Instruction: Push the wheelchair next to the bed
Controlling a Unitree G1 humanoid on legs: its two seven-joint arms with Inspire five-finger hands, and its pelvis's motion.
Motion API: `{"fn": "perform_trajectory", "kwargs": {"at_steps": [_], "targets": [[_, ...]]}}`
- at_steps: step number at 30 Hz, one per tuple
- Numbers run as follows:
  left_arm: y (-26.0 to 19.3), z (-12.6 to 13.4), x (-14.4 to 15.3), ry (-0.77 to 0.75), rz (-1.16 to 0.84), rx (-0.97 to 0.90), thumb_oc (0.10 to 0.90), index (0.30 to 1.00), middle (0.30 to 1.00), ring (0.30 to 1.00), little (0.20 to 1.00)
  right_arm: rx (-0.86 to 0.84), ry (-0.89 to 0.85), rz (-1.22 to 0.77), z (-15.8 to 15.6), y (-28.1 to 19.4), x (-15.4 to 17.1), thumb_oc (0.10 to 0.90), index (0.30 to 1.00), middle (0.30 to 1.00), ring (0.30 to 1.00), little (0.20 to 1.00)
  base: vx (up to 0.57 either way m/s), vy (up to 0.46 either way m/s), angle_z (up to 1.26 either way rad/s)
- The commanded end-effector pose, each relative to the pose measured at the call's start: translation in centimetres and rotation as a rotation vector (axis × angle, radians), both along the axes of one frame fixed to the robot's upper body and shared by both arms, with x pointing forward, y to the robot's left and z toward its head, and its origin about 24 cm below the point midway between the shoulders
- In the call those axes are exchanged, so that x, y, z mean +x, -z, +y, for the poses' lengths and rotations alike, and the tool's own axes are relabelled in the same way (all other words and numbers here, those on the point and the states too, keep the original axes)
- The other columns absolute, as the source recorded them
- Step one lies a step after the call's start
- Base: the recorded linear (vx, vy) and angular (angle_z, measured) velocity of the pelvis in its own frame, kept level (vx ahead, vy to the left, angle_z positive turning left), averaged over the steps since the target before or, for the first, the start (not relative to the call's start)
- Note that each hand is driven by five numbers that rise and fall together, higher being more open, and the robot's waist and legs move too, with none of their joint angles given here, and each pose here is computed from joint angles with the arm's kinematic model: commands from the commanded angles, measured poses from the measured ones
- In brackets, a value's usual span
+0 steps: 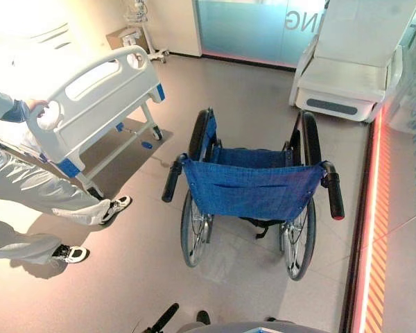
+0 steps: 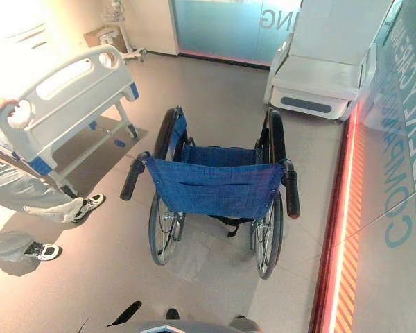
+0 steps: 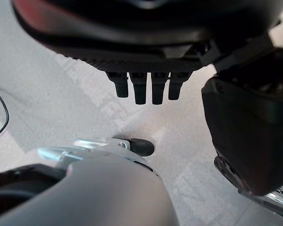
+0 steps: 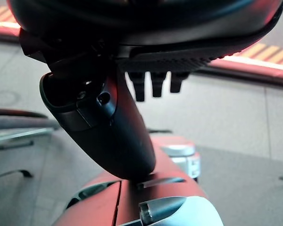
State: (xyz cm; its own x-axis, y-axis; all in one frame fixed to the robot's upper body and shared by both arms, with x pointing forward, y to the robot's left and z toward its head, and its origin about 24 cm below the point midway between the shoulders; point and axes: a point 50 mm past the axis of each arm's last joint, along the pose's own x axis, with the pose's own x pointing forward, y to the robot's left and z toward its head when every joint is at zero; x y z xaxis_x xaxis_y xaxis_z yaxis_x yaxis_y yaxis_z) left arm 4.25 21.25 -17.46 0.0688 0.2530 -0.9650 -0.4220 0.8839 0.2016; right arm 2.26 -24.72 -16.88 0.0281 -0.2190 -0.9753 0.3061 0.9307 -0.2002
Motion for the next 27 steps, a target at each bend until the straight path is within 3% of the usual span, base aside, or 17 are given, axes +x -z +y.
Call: {"fn": "perform_trajectory", "kwargs": {"at_steps": [1, 8, 23, 27], "targets": [[0.2, -1.0, 0.3, -0.025, 0.030, -0.069, 0.800, 0.900, 0.900, 0.900, 0.900, 0.059, 0.017, -0.005, 2.5, 0.5, 1.5, 0.800, 0.900, 0.900, 0.900, 0.900, 0.00, 0.000, 0.00], [0.2, -0.7, 0.2, 0.009, 0.032, -0.059, 0.800, 0.900, 0.900, 0.900, 0.900, 0.059, 0.015, 0.007, 2.5, 0.6, 1.2, 0.800, 0.900, 0.900, 0.900, 0.900, 0.00, 0.000, 0.00], [0.0, 0.0, 0.7, -0.063, 0.039, -0.030, 0.800, 0.900, 0.900, 0.900, 0.900, 0.017, -0.001, 0.022, 2.5, 0.5, 1.2, 0.800, 0.900, 0.900, 0.900, 0.900, 0.00, 0.000, 0.00], [-0.3, 0.8, 1.3, -0.098, 0.009, 0.007, 0.800, 0.900, 0.900, 0.900, 0.900, -0.038, 0.076, -0.029, 1.8, 0.3, 2.0, 0.800, 0.900, 0.900, 0.900, 0.900, 0.00, 0.000, 0.00]]}}
